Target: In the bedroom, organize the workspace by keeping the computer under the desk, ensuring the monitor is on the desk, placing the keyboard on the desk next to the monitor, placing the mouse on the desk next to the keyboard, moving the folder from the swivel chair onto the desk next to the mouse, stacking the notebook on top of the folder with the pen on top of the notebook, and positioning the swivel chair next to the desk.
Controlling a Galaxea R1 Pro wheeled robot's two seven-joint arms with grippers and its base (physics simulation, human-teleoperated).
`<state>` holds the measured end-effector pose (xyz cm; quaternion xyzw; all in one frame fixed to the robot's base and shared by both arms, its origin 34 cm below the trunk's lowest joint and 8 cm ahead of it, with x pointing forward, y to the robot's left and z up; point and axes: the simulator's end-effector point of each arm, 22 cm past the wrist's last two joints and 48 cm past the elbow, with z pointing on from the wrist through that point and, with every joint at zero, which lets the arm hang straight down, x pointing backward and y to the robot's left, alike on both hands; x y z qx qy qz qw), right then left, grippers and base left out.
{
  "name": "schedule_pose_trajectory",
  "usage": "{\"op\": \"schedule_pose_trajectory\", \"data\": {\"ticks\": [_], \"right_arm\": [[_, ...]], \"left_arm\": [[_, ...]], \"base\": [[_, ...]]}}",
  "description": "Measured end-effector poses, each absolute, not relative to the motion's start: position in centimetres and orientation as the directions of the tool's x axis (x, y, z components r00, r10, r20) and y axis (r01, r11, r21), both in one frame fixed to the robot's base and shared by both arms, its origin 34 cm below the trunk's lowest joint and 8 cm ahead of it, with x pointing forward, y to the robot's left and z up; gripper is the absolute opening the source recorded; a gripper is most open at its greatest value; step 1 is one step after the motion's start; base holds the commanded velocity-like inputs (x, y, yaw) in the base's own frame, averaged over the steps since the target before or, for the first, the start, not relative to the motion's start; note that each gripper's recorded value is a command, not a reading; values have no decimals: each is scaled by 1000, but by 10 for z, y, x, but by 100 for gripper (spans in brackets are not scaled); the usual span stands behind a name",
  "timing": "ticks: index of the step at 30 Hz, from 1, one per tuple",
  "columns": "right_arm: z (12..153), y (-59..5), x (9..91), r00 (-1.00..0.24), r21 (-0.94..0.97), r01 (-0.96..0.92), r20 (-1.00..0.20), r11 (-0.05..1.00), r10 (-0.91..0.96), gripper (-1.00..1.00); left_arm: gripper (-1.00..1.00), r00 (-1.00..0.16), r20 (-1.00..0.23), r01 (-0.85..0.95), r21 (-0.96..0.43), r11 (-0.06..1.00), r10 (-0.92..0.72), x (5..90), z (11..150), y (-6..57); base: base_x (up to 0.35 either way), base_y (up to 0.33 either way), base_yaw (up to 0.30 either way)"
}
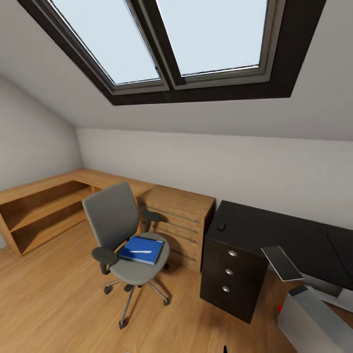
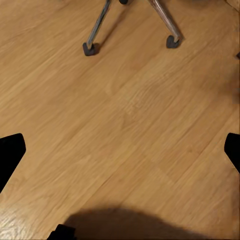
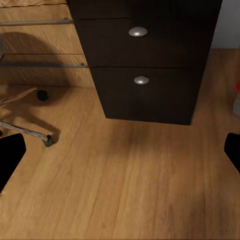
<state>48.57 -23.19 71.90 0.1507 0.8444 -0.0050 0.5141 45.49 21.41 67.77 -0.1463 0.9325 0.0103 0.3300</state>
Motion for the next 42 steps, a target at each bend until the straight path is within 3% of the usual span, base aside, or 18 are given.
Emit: {"op": "schedule_pose_trajectory", "data": {"ticks": [8, 30, 37, 42], "right_arm": [[743, -230, 497, -370, 168, 253, -893, 953, 256, 100], [764, -231, 494, -355, 171, 253, -899, 952, 256, 100], [815, -225, 535, -206, 239, 239, -935, 941, 290, 100], [839, -221, 561, -184, 272, 238, -930, 932, 318, 100]], "left_arm": [[100, -680, -666, -200, -233, 952, -306, 506, 746, 161], [100, -728, -629, -198, -189, 962, -273, 485, 745, 172], [100, -706, -661, -126, -237, 963, -254, 497, 769, 138], [100, -686, -686, -104, -241, 965, -245, 502, 791, 118]], "base": [[331, 0, 0], [303, 0, 0], [42, 0, 0], [5, 0, 0]]}}
